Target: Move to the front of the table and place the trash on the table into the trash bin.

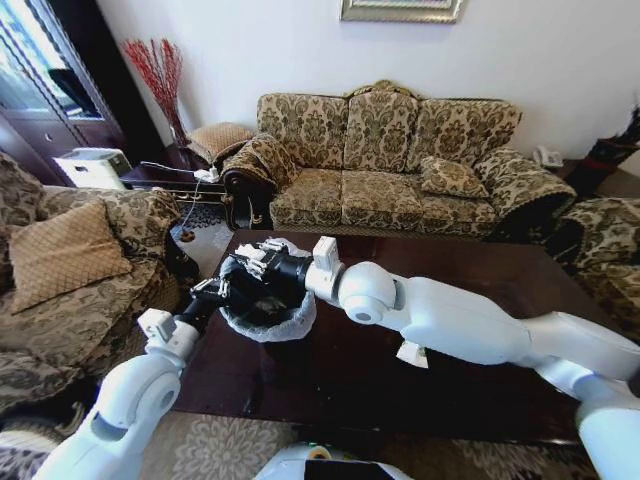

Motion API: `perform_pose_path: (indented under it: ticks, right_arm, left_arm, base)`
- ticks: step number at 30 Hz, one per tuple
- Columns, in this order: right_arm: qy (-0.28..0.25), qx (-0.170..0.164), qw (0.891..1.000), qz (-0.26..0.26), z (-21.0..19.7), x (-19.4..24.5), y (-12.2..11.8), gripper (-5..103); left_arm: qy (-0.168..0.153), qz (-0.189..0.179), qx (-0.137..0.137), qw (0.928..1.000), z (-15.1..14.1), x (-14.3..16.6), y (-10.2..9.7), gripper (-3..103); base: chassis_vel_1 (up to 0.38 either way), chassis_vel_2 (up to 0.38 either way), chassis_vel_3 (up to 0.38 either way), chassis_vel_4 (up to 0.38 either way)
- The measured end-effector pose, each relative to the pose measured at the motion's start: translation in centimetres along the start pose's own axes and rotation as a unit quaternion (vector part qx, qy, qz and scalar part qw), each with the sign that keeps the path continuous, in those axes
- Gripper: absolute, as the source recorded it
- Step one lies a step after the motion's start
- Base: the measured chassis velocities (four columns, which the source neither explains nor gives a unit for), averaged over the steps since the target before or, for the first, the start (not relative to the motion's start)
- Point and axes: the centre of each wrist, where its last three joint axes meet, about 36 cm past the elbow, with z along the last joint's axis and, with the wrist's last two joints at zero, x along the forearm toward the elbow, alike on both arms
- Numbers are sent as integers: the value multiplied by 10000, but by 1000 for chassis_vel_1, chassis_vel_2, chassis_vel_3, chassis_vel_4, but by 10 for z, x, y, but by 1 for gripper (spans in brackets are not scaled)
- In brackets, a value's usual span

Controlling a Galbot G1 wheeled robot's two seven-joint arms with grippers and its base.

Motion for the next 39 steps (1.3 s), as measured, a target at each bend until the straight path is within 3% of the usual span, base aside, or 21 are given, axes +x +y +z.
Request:
perform_pose_path:
  ticks: [1,4,9,10,12,13,14,20,22,23,26,27,29,31,33,35,37,39]
  right_arm:
    - [3,-6,10000,4,0,1,0,48]
    - [14,-42,10000,63,2,5,-2,65]
    - [-156,-58,9994,310,-5,10,-9,80]
    - [-231,-81,9986,475,-8,13,-12,80]
    - [-320,-264,9927,1131,-11,35,-18,91]
    - [-320,-264,9927,1131,-11,35,-18,91]
    - [-268,-302,9891,1414,-6,48,-21,99]
    - [-19,-221,9742,2246,32,90,-35,100]
    - [164,-435,9558,2902,71,110,-31,100]
    - [164,-435,9558,2902,71,110,-31,100]
    - [421,-673,9292,3609,121,132,-21,100]
    - [421,-673,9292,3609,121,132,-21,100]
    - [606,-776,9160,3890,153,146,-7,100]
    - [643,-812,9120,3969,162,150,-3,100]
    - [730,-1043,8928,4321,199,165,23,100]
    - [748,-1092,8899,4365,206,166,29,100]
    - [796,-1247,8767,4577,246,166,55,100]
    - [802,-1275,8726,4646,257,165,60,100]
  left_arm:
    - [1,0,2,10000,0,0,0,3]
    - [22,0,25,10000,1,-1,-1,3]
    - [85,12,8,10000,1,-1,0,3]
    - [88,26,3,10000,1,-1,0,3]
    - [73,74,-12,9999,-1,1,1,3]
    - [73,74,-12,9999,-1,1,1,3]
    - [72,76,-12,9999,-1,1,1,3]
    - [69,60,12,10000,-1,2,1,3]
    - [69,73,13,9999,-1,2,1,3]
    - [69,73,13,9999,-1,2,1,3]
    - [88,86,10,9999,-1,3,-1,3]
    - [88,86,10,9999,-1,3,-1,3]
    - [100,78,13,9999,0,4,-2,3]
    - [104,77,11,9999,0,4,-2,3]
    - [107,73,7,9999,0,5,-2,3]
    - [105,76,3,9999,-1,5,-2,3]
    - [91,105,-2,9999,-1,5,-3,3]
    - [84,112,-1,9999,-1,5,-3,3]
  base:
    - [0,0,0,0]
    - [0,0,0,0]
    - [0,0,0,0]
    - [0,0,0,0]
    - [0,0,0,0]
    - [0,0,0,0]
    - [0,0,0,0]
    - [0,0,0,0]
    - [-45,-45,-40,-51]
    - [-45,-49,-48,-51]
    - [-48,-55,-53,-60]
    - [-43,-51,-50,-59]
    - [-70,-45,-56,-73]
    - [-71,-38,-73,-78]
    - [-92,-90,-100,-102]
    - [-93,-96,-110,-114]
    - [-81,-101,-89,-95]
    - [-67,-70,-68,-91]
